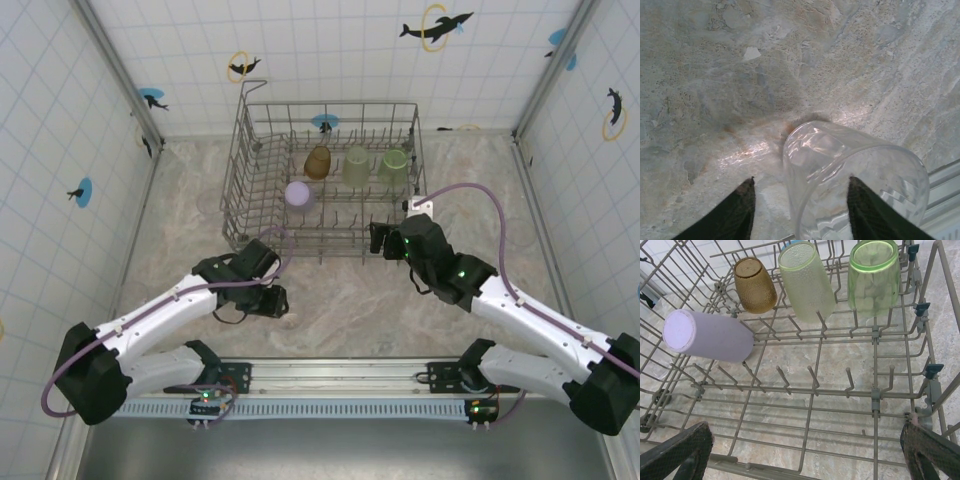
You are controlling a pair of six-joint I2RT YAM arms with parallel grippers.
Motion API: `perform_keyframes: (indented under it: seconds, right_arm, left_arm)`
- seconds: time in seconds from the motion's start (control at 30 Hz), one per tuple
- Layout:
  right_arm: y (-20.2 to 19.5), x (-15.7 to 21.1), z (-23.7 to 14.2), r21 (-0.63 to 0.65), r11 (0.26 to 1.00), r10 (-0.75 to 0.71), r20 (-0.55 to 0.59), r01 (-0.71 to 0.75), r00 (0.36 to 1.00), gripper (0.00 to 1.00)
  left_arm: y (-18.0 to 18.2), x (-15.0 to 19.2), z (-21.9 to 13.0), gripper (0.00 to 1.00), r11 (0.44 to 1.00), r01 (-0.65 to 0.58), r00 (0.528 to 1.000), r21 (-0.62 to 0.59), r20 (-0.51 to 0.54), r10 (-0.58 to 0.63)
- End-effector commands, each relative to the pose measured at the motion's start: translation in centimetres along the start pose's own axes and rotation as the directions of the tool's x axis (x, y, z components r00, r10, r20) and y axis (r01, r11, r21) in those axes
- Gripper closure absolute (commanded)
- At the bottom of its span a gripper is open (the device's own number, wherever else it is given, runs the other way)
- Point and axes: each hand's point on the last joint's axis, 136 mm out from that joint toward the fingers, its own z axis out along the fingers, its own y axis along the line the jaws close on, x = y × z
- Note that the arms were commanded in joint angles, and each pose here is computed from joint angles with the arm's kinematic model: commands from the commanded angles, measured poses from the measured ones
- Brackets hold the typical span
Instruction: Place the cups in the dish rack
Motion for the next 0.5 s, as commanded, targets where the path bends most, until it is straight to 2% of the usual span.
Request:
perform_keyframes:
  seconds: [0.0, 0.07, 0.27, 0.47]
  right_arm:
    - [0.1, -0.6, -0.1, -0.018, 0.999, 0.03, 0.035, -0.03, 0.999, 0.0]
    - [0.1, -0.6, -0.2, -0.015, 1.0, 0.026, 0.03, -0.026, 0.999, 0.0]
    - [-0.2, -0.5, -0.4, -0.014, 0.999, 0.032, 0.038, -0.031, 0.999, 0.0]
    - [-0.8, -0.4, -0.4, -0.003, 1.0, 0.028, 0.04, -0.028, 0.999, 0.0]
  left_arm:
    - [0.6, 0.2, 0.5, 0.61, 0.999, 0.006, 1.0, -0.036, -0.007, -0.006]
    - [0.7, 0.1, 0.7, 0.75, 0.999, 0.006, 1.0, -0.047, -0.006, -0.007]
    - [0.7, -0.3, 0.8, 1.0, 0.998, 0.005, 1.0, -0.065, -0.001, -0.005]
    - [-0.4, -1.9, -0.7, 1.0, 0.998, -0.004, 0.999, -0.059, 0.035, 0.006]
